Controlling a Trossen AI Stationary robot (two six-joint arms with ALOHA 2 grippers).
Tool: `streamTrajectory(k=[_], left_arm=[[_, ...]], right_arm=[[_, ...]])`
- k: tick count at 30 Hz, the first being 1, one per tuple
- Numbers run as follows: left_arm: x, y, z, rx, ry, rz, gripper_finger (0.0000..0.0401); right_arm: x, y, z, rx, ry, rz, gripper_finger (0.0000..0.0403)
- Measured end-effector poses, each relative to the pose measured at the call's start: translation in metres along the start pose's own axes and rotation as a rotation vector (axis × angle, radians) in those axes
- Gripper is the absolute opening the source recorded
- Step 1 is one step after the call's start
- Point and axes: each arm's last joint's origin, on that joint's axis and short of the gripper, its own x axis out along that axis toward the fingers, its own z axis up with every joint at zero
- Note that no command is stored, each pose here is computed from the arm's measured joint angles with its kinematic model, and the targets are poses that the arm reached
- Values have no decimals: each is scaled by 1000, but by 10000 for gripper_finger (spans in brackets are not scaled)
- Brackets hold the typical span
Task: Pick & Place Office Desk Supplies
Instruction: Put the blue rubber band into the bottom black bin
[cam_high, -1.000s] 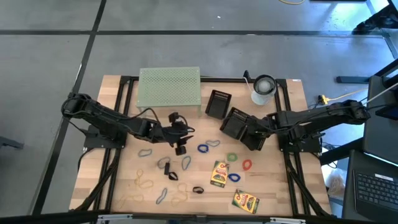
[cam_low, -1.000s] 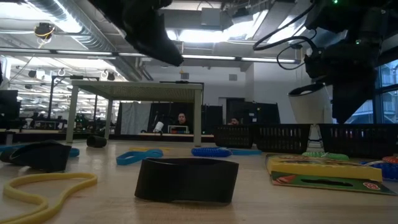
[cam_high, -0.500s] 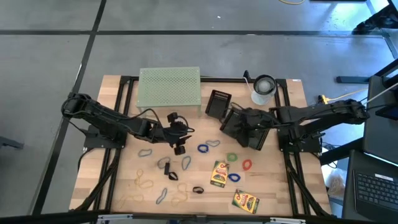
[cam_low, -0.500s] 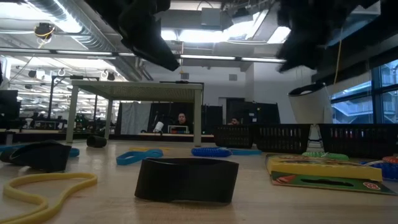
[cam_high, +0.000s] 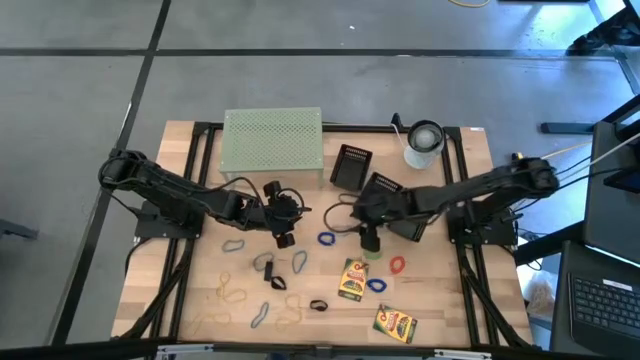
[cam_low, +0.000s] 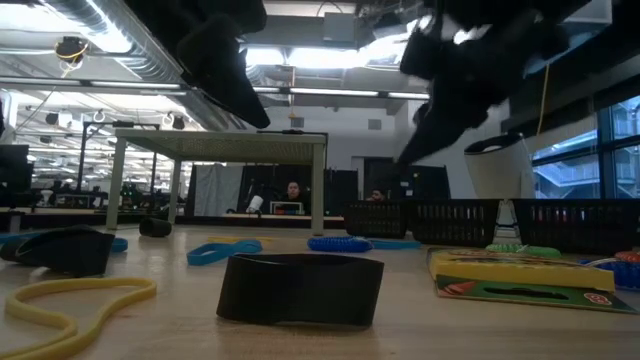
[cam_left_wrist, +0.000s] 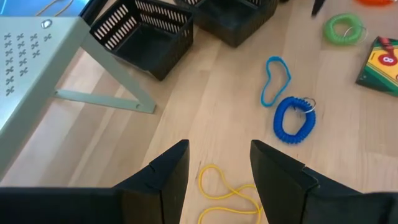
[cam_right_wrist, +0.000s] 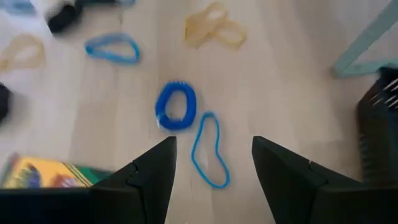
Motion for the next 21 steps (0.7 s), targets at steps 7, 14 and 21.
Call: streamTrajectory(k=[7,14,21], left_arm=[[0,0,0,-8,2,-1,164],[0,1,-4,-31,35,9,164],[0,1,-5,-48,50,12,164]], right_arm=[[33,5,8,-95,90,-6,213],[63,6,0,-201,244,-31,211],[74,5,-7,-235,279,-38,201]])
